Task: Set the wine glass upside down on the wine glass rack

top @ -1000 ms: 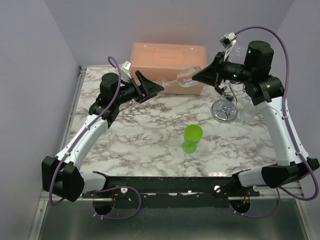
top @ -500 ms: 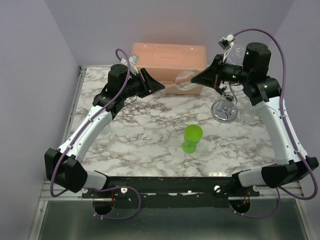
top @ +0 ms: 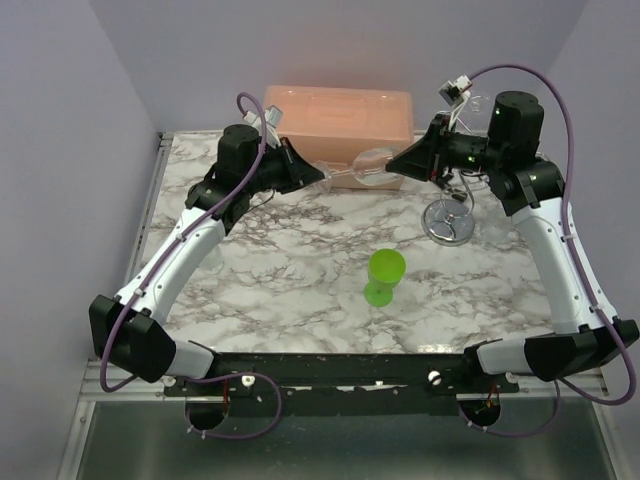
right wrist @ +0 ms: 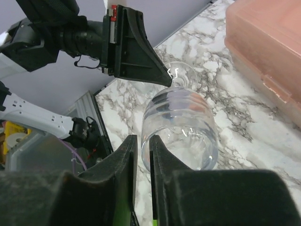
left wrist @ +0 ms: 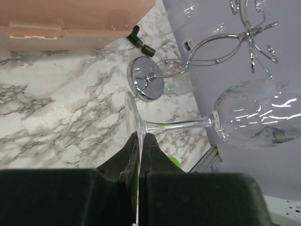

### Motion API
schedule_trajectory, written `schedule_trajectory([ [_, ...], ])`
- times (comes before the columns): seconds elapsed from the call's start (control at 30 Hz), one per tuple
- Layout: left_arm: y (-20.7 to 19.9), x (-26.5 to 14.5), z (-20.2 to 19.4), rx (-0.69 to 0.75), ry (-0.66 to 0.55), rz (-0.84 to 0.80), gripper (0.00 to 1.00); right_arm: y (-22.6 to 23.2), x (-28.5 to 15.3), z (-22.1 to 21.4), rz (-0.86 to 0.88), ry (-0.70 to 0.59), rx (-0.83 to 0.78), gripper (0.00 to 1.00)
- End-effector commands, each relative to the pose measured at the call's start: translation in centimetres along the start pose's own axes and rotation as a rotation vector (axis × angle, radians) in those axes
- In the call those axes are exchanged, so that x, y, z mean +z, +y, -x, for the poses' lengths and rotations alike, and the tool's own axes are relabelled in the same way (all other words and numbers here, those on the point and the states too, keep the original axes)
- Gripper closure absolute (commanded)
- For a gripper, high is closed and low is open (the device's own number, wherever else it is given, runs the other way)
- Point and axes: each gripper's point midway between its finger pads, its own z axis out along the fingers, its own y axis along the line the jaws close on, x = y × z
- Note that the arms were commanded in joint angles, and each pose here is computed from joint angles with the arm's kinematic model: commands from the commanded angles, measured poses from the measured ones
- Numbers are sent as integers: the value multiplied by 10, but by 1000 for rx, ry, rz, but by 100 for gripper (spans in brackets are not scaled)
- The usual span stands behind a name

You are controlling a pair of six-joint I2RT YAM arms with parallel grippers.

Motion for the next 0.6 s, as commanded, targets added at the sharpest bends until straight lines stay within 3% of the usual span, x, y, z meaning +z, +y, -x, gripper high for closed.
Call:
schedule_trajectory([
  [0.0, 5, -15, 14, 182, -57, 65, 100, 18, -12, 2, 32, -13, -80, 67],
  [0.13, 17, -30, 29, 252, -116, 146, 100, 23, -20, -5, 26, -6, -157, 37],
  [0.27, 23, -43, 42, 294, -153, 180, 100, 27, -26, -10, 13, -10, -197, 20],
  [0.57, 8, -75, 63, 597, -218, 195, 100, 36, -31, 3, -2, -76, -143, 14],
])
